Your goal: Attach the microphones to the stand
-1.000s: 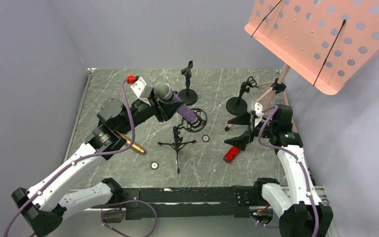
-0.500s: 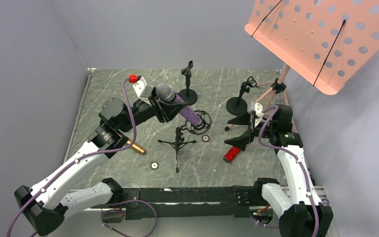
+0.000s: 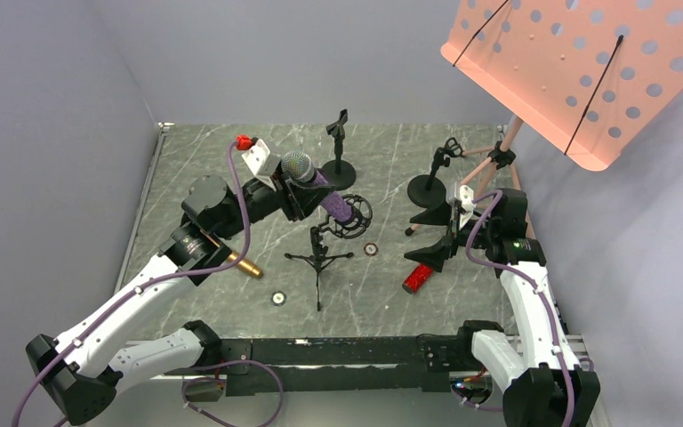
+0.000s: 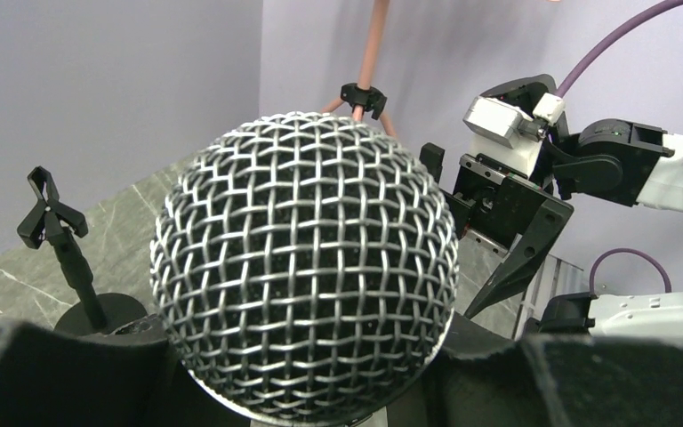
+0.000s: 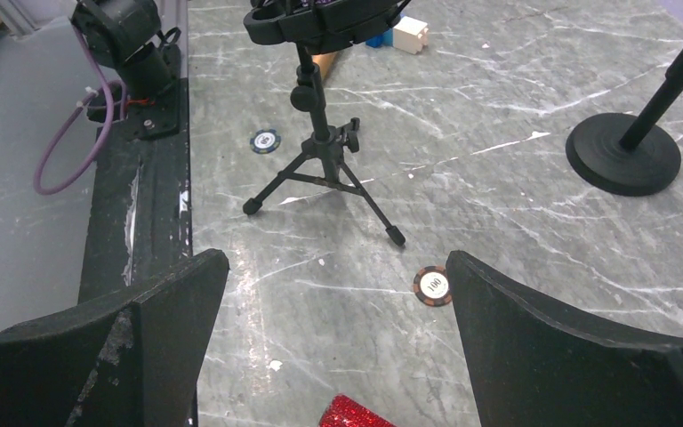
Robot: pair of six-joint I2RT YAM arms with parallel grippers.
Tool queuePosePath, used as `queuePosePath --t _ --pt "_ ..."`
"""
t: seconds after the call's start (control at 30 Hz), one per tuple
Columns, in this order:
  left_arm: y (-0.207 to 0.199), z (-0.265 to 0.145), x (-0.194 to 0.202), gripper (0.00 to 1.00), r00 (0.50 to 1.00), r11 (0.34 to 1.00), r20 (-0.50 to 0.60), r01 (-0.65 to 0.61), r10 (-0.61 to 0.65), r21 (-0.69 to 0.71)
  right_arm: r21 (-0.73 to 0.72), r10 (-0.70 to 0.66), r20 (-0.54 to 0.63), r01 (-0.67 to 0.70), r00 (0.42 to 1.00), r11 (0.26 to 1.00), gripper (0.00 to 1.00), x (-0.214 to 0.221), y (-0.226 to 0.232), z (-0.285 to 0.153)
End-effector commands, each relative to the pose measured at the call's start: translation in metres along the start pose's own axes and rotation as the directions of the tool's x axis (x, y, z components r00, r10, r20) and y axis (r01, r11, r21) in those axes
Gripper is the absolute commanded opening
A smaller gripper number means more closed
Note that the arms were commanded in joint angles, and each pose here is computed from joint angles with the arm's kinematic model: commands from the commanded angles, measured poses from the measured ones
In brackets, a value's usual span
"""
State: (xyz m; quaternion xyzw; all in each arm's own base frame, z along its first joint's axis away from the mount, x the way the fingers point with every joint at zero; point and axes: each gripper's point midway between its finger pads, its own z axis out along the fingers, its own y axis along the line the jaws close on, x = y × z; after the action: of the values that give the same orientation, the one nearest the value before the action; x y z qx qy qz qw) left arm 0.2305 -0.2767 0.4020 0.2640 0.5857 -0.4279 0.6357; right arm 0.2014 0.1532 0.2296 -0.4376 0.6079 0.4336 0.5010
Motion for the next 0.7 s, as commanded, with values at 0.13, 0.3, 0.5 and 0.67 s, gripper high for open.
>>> queuePosePath --t 0.13,0.3,0.5,0.67 --pt "-0.007 0.003 -0.021 0.0 0.999 0.999 0.035 -0.012 0.011 0.033 -0.02 -0.058 0.026 0.058 0.998 0.998 1.0 -0.007 0.003 0.0" --pt "-0.005 0.006 -0.002 0.0 1.0 0.999 -0.007 0.004 -0.004 0.043 -0.022 -0.06 0.026 0.061 0.998 0.998 1.0 -0.008 0.003 0.0" --pt "-0.005 0.01 0.013 0.0 0.999 0.998 -0.047 -0.004 0.007 0.07 -0.022 -0.059 0.026 0.06 0.998 0.998 1.0 -0.007 0.003 0.0" --pt "-0.002 0.015 0.03 0.0 0.994 0.997 -0.106 -0.007 0.015 0.079 -0.023 -0.062 0.025 0.062 0.998 0.998 1.0 -0.006 0.003 0.0"
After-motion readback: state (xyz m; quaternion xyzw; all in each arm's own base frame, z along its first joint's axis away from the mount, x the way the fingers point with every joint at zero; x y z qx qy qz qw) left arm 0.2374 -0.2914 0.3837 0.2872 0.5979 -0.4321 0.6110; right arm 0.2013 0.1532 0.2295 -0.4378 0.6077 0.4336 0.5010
